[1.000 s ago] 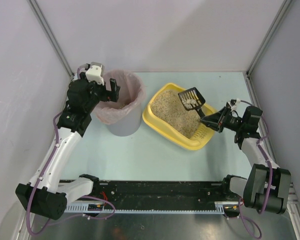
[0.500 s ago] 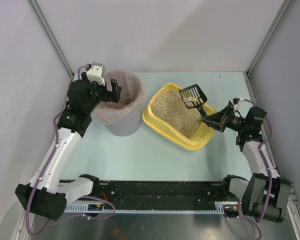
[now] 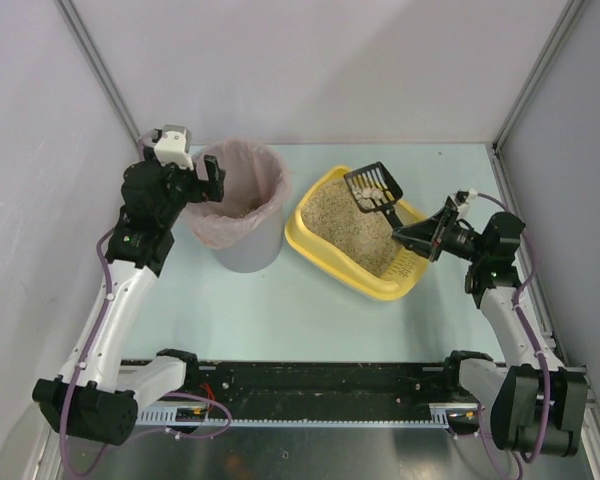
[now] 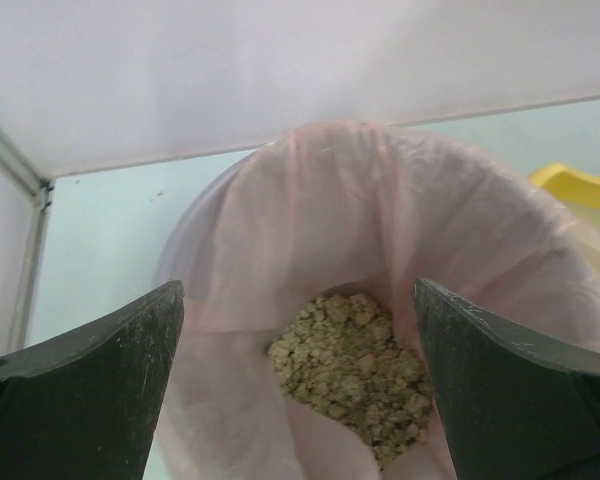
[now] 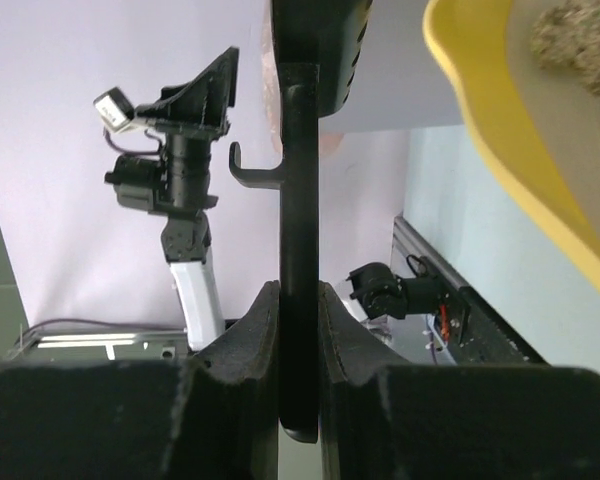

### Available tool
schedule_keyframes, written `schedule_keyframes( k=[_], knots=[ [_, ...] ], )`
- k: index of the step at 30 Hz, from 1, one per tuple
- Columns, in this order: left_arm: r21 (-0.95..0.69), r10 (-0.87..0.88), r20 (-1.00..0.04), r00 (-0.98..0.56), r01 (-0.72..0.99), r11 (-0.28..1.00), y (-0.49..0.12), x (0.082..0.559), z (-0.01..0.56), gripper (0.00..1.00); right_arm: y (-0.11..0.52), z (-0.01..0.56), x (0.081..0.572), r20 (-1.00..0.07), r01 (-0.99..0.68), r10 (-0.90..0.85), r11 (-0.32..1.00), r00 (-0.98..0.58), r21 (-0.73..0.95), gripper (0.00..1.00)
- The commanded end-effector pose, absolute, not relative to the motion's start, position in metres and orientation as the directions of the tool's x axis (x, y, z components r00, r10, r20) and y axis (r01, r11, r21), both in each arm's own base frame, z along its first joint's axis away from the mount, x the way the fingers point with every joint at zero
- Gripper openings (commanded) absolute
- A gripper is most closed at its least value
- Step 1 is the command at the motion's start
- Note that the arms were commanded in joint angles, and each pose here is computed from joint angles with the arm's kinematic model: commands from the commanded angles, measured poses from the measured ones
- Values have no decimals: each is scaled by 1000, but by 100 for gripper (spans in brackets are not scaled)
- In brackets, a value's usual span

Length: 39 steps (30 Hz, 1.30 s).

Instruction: Clean the litter box

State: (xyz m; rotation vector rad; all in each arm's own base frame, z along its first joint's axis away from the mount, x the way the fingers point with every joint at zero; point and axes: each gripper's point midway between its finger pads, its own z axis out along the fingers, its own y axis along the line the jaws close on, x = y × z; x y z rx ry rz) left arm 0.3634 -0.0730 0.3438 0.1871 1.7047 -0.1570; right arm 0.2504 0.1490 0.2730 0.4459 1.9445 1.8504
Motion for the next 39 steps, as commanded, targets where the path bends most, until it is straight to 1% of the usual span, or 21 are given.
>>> schedule_keyframes(
  k=[1,5,9,11,13,15,24,26,27,28,29,30,31,32,33,34,35,36,37,38,39],
  knots=[
    [-48,-25,-990,-137,168,985,-51,369,354,100,168,327,254,-185,-191,491,39,-851,981,0],
    [-80,-50,-981,-187,151,985,-37,377,340,100,199,351,251,-217,-233,441,17,-871,972,0],
    [-107,-70,-975,-211,172,979,-37,381,333,100,224,367,253,-241,-260,406,10,-881,966,0],
    [-124,-87,-970,-225,153,980,-28,384,329,100,236,373,261,-250,-269,401,9,-881,963,0],
    [-149,-108,-961,-254,148,978,-24,388,320,100,255,369,263,-239,-256,366,3,-899,967,0],
    [-154,-111,-956,-271,143,978,-23,390,314,99,274,378,260,-262,-282,327,-15,-908,959,0],
    [-152,-102,-945,-312,141,978,-22,394,300,100,336,365,283,-313,-318,250,20,-916,948,0],
    [-170,-108,-938,-328,166,971,-27,395,295,99,347,361,286,-319,-311,232,69,-919,948,0],
    [-178,-112,-937,-332,177,968,-30,395,296,99,352,350,292,-372,-355,220,116,-902,928,0],
    [-186,-116,-935,-335,185,965,-32,395,295,96,354,347,298,-366,-330,227,181,-902,926,0],
    [-194,-118,-932,-342,197,961,-34,396,294,93,356,341,300,-387,-339,222,225,-895,913,0],
    [-201,-123,-930,-345,200,959,-35,396,294,89,357,331,304,-431,-368,207,282,-879,886,0],
    [-206,-125,-929,-348,205,957,-37,396,293,87,352,317,309,-424,-331,216,362,-880,872,0],
    [-208,-125,-929,-349,212,955,-38,396,294,85,352,325,311,-455,-355,214,382,-864,853,0],
    [-211,-128,-929,-348,214,954,-39,396,294,80,351,317,315,-493,-382,190,423,-849,822,0],
    [-213,-129,-929,-347,215,953,-39,396,295,79,347,308,316,-491,-360,180,478,-852,801,0],
    [-213,-129,-929,-348,217,953,-39,396,295,77,349,321,318,-527,-392,174,488,-832,780,0],
    [-215,-130,-929,-347,219,952,-40,395,296,75,351,320,316,-549,-413,146,510,-823,754,0],
    [-218,-132,-928,-349,221,951,-40,395,296,73,348,307,317,-571,-422,101,573,-814,703,0],
    [-217,-131,-929,-346,222,951,-40,395,297,73,349,307,318,-591,-439,76,596,-803,673,0],
    [-220,-133,-928,-348,225,949,-41,395,296,72,354,324,316,-628,-477,62,594,-776,648,0]
  ],
)
